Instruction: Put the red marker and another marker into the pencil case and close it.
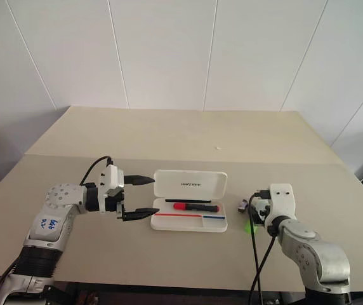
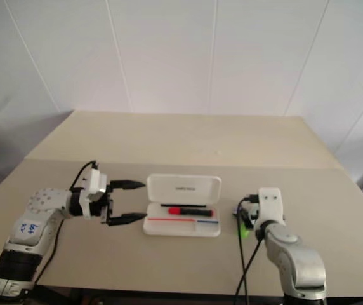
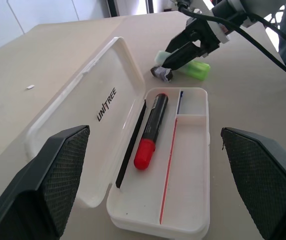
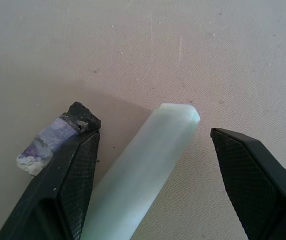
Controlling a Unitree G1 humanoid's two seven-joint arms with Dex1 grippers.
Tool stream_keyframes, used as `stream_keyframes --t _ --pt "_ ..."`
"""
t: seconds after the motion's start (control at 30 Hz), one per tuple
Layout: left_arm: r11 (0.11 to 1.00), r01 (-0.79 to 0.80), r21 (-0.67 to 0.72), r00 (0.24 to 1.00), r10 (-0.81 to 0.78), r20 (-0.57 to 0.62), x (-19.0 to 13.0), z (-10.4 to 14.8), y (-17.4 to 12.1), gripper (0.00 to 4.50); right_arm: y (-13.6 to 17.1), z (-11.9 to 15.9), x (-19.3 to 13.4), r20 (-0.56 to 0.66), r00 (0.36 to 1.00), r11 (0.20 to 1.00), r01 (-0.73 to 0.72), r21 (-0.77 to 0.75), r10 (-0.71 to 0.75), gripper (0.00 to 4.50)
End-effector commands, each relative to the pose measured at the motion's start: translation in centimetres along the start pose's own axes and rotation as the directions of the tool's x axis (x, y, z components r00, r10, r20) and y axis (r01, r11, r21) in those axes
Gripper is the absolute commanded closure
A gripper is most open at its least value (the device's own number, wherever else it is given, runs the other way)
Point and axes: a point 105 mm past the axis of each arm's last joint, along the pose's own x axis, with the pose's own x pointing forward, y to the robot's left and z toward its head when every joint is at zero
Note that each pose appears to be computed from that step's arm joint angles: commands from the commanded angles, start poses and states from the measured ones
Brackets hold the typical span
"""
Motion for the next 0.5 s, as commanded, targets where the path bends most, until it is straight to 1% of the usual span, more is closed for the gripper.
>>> stream_keyframes --t 0.03,0.17,0.3,0.5 --pt "0.999 -0.016 0.046 1.0 0.016 0.016 -0.4 1.0 0.2 0.02 -2.8 -2.0 -0.3 -0.082 0.989 0.993 0.119 -0.028 -0.121 0.0" --pt "0.999 -0.013 0.047 1.0 0.012 0.018 -0.3 0.9 0.3 0.02 -3.2 -2.6 -0.8 -0.118 0.982 0.989 0.143 -0.034 -0.146 0.0" --pt "0.999 -0.002 0.049 1.0 0.001 0.024 0.0 1.0 0.3 0.02 -2.5 -2.4 -1.5 -0.122 0.984 0.992 0.129 0.0 -0.128 0.0" --pt "0.998 0.008 0.055 1.0 -0.01 0.029 0.4 1.1 0.5 0.02 -2.5 -3.0 -1.2 -0.145 0.98 0.988 0.145 0.05 -0.137 0.0"
